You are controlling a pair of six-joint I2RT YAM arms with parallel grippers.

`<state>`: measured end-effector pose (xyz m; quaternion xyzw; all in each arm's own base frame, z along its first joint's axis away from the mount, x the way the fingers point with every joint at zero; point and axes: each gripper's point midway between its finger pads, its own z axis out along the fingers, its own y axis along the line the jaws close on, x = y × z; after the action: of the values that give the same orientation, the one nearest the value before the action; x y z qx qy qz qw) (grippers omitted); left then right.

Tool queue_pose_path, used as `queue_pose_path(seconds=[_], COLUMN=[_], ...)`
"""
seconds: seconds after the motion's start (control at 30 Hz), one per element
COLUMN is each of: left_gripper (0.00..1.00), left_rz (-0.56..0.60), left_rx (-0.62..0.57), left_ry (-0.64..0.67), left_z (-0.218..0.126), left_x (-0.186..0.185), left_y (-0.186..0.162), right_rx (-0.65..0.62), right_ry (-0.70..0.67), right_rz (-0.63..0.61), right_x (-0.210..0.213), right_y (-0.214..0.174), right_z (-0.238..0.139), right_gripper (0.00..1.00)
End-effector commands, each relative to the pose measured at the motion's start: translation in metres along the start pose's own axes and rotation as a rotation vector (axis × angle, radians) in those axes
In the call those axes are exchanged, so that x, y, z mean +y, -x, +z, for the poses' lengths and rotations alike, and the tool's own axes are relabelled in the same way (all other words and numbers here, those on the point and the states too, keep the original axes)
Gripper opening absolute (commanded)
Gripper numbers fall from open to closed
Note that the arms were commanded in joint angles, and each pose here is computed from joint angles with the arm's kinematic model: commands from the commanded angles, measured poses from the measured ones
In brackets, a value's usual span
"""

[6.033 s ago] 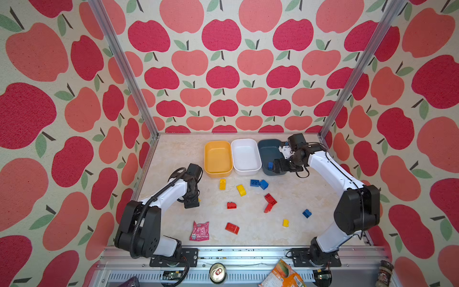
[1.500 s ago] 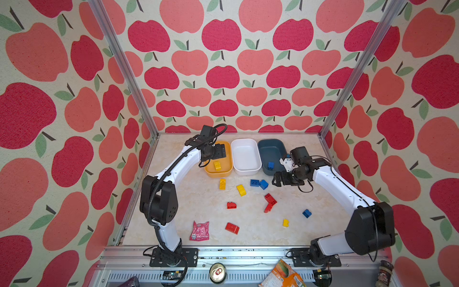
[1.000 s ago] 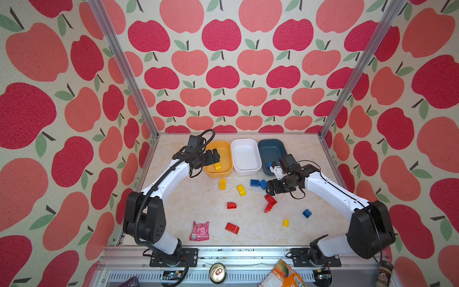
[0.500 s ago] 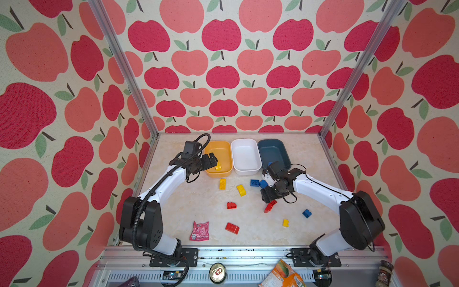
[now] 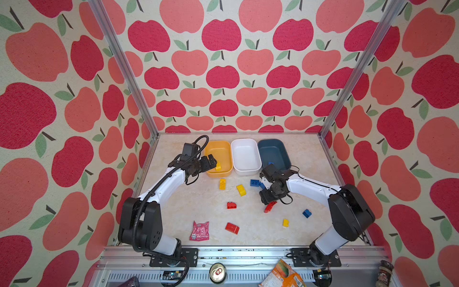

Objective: Sort the legos into containers by color
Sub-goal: 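Close the right gripper on the red brick and lift it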

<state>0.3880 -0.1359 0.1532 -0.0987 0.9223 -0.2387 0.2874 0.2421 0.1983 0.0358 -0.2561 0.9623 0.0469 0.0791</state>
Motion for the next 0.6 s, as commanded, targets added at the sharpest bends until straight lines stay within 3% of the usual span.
queue_pose_path(seconds=[0.0,0.57], left_gripper=[0.98,1.0], left_rz=[-0.01,-0.032], left_rx=[-0.029,-0.029], left_ry=[-0.028,-0.023], left_z=[-0.0067,-0.0058], left_x=[-0.0043,0.0001], left_y=[0.0054,0.0031], right_rx=[0.026,0.021], right_ry=[-0.027,-0.061], right_rz=[-0.004,-0.011], right_x=[-0.0033,-0.0083], right_y=[-0.0074,-0.0049], right_z=[0.0083,0.0153], right_gripper=[0.71,0.4])
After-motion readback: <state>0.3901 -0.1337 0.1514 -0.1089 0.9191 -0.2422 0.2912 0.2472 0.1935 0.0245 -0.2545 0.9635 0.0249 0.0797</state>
